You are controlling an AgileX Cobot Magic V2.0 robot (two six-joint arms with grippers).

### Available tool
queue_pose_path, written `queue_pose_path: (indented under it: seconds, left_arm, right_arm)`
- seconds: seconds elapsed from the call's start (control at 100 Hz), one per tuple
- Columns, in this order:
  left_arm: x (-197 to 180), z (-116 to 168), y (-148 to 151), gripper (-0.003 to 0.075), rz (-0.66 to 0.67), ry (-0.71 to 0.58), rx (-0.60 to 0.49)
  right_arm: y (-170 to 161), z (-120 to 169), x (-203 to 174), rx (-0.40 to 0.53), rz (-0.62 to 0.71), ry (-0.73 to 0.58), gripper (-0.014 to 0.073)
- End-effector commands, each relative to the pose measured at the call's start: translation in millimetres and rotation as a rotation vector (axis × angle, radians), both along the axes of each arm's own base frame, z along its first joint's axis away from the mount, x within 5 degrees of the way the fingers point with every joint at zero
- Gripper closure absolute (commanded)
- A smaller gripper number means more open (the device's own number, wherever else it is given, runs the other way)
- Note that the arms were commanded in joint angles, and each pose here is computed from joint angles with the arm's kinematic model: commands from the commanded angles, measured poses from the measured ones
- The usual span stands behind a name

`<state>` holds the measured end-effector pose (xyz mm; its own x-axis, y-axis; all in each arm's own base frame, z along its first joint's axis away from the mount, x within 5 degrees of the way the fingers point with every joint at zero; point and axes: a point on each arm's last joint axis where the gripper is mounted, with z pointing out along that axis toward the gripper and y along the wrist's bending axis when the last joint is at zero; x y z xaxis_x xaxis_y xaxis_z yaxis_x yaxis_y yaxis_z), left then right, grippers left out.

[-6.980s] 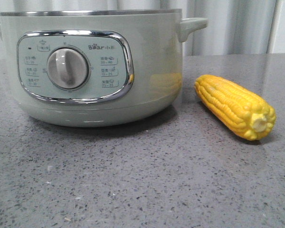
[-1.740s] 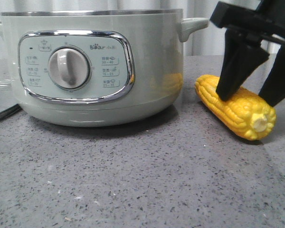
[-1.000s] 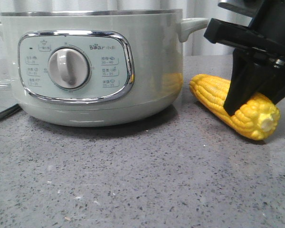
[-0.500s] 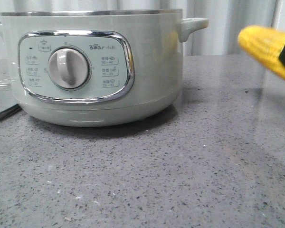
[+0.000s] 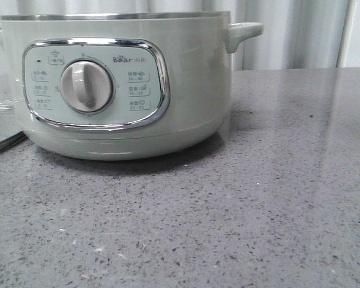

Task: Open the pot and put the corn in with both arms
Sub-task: 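Lift the corn cob and carry it over the open pot, right gripper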

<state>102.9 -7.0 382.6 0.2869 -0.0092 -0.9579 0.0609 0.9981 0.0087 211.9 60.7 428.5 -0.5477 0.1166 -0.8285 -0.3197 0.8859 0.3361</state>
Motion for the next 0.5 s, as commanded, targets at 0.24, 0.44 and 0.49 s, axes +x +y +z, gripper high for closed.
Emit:
queue_pose_path:
  seconds: [0.24, 0.44, 0.49]
  left_arm:
    - [-4.4, 16.6, 1.1, 0.0373, 0.005, -0.102, -0.023]
    - [-4.4, 16.6, 1.1, 0.0373, 0.005, -0.102, -0.023]
    - [-4.4, 16.6, 1.1, 0.0373, 0.005, -0.102, -0.023]
  right_arm:
    - [65.9, 23.1, 33.2, 0.020, 0.255, -0.201, 0.0669]
    - [99.5, 2.7, 67.9, 0.007, 0.316, -0.128, 0.0666]
    - [104.6, -3.8, 76.2, 0.000, 0.324, -0.104, 0.0645]
